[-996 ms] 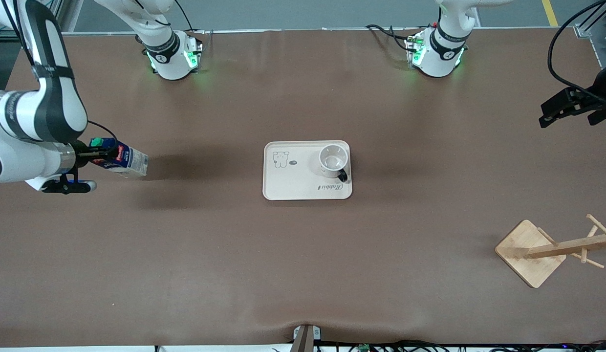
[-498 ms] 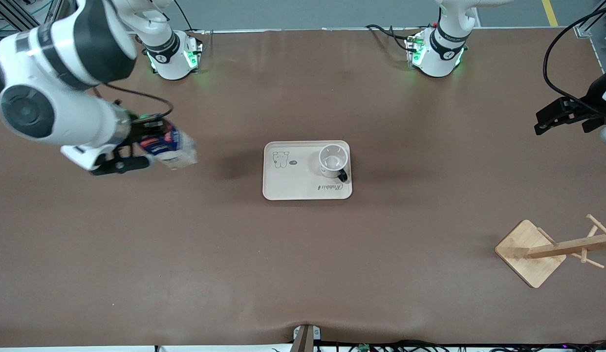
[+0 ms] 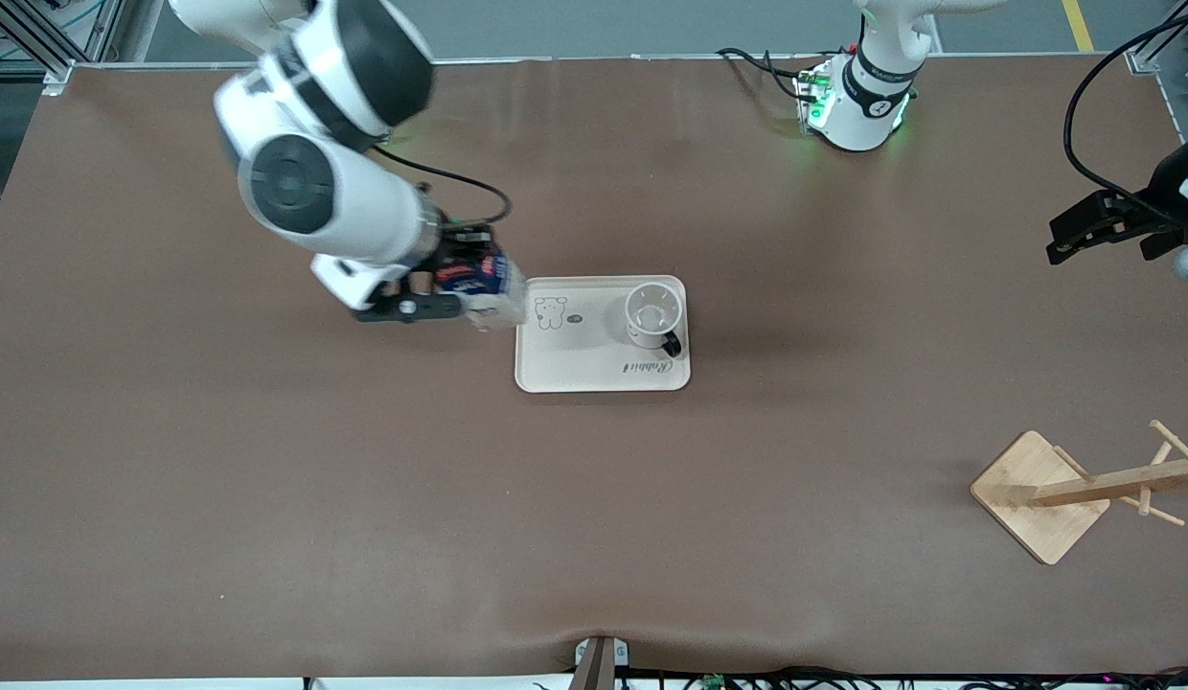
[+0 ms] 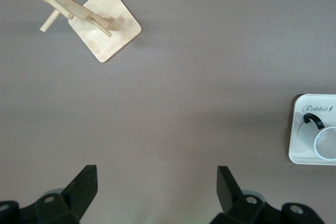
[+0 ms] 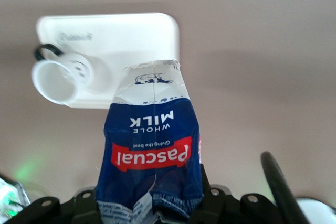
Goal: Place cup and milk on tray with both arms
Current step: 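Lift and carry the milk carton with the right gripper to the tray, then lower the milk carton onto the tray beside the mug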
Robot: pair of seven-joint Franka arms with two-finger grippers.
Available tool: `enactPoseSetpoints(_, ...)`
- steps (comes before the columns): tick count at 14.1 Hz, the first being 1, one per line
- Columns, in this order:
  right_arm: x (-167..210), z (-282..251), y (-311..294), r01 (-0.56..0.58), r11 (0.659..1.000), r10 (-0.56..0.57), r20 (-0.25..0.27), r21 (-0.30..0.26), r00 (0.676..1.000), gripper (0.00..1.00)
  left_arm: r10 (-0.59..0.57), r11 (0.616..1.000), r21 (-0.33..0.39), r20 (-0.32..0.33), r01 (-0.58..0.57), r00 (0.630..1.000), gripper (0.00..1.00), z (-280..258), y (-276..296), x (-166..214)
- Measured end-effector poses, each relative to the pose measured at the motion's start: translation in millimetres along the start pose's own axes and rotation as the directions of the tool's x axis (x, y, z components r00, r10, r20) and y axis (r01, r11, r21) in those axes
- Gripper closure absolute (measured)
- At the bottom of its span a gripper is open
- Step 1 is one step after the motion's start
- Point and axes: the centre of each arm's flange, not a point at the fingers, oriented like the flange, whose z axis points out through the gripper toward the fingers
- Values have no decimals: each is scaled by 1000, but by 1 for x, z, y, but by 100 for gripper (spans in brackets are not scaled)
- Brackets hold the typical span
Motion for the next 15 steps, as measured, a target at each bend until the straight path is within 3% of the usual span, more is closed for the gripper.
enactPoseSetpoints(3, 7, 86, -67, 20, 1000, -20, -2, -7, 1000, 38, 2, 1000, 0, 1, -2, 1000, 0, 0, 1, 0)
enactPoseSetpoints(5, 18, 119, -79, 25, 999, -24, 22, -24, 999, 38, 3, 1000, 0, 1, -3, 1000, 0, 0, 1, 0)
enactPoseSetpoints(9, 27, 118, -60, 10, 994, -3, 67, -110, 998, 38, 3, 1000, 0, 1, -3, 1000, 0, 1, 2, 0)
enactPoseSetpoints(15, 60, 142, -43, -30, 995, 35, 47, -92, 998, 38, 4, 1000, 0, 3, -4, 1000, 0, 1, 2, 0)
